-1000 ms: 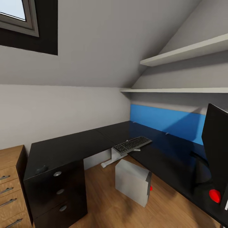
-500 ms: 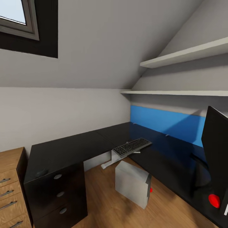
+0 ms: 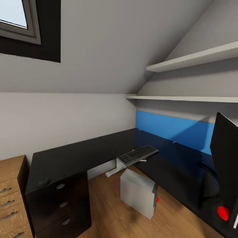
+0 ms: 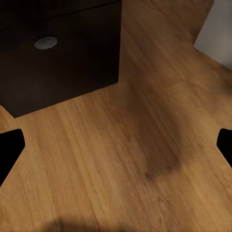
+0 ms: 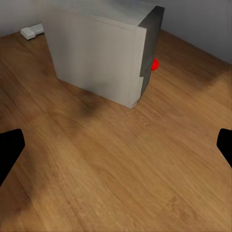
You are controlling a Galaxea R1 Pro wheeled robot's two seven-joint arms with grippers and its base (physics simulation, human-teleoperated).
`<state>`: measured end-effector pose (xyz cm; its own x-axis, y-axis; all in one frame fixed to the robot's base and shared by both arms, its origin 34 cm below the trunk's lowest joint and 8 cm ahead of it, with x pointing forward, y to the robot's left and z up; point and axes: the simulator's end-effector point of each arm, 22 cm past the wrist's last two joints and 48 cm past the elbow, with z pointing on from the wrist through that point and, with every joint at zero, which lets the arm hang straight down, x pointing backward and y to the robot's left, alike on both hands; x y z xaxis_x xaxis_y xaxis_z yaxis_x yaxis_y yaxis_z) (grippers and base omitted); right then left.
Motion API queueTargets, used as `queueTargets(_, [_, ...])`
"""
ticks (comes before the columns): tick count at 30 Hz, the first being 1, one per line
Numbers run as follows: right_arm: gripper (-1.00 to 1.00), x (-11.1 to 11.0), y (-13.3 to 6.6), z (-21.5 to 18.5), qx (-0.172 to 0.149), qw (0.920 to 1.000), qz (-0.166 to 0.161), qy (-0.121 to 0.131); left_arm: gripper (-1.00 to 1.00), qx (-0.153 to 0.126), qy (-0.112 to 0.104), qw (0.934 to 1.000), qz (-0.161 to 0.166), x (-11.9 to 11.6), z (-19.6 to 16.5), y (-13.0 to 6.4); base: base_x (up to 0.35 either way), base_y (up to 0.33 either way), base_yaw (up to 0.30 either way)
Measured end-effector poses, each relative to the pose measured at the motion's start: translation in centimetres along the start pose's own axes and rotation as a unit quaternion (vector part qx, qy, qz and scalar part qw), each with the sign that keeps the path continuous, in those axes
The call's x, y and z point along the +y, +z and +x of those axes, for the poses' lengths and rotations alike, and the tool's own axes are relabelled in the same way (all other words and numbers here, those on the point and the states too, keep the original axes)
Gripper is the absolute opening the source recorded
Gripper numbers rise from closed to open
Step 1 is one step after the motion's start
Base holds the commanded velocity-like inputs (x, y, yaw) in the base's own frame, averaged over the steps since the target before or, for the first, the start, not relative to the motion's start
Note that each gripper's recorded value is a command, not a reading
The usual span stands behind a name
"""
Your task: In the bedroom, organize the workspace by keeping the computer under the desk, ensuring the monitor is on the desk, placing the keyboard on the desk next to the monitor, placing the mouse on the desk next to the keyboard, moving the folder from the swivel chair onto the desk next to the mouse, stacking the notebook on top of the folder with the pen on top of the notebook, and positioning the swivel chair next to the desk.
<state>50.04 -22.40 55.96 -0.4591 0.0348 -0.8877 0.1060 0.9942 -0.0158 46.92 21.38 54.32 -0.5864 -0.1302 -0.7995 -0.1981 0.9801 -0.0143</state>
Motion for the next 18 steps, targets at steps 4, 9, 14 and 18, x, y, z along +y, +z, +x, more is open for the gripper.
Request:
queueTargets(4, [1.0,-0.07,-0.01,0.04,0.001,1.0,0.001,0.001,1.0,0.0,0.0,1.0,-0.001,0.14,-0.03,0.03,0.0,0.0,0.0])
queueTargets(9, [1.0,-0.06,0.0,0.08,0.001,1.0,0.001,0.001,1.0,0.0,0.0,1.0,-0.001,0.14,0.03,0.03,0.0,0.0,0.0])
queueTargets(14, [1.0,-0.08,-0.01,0.33,0.004,1.0,0.001,0.001,1.0,0.003,0.0,1.0,-0.001,0.17,0.26,0.04,0.0,0.0,0.0])
queueTargets(18, [1.0,-0.09,-0.03,0.59,0.007,1.0,0.001,0.0,1.0,0.006,0.001,1.0,-0.002,0.2,0.5,0.04,0.0,0.0,-0.007])
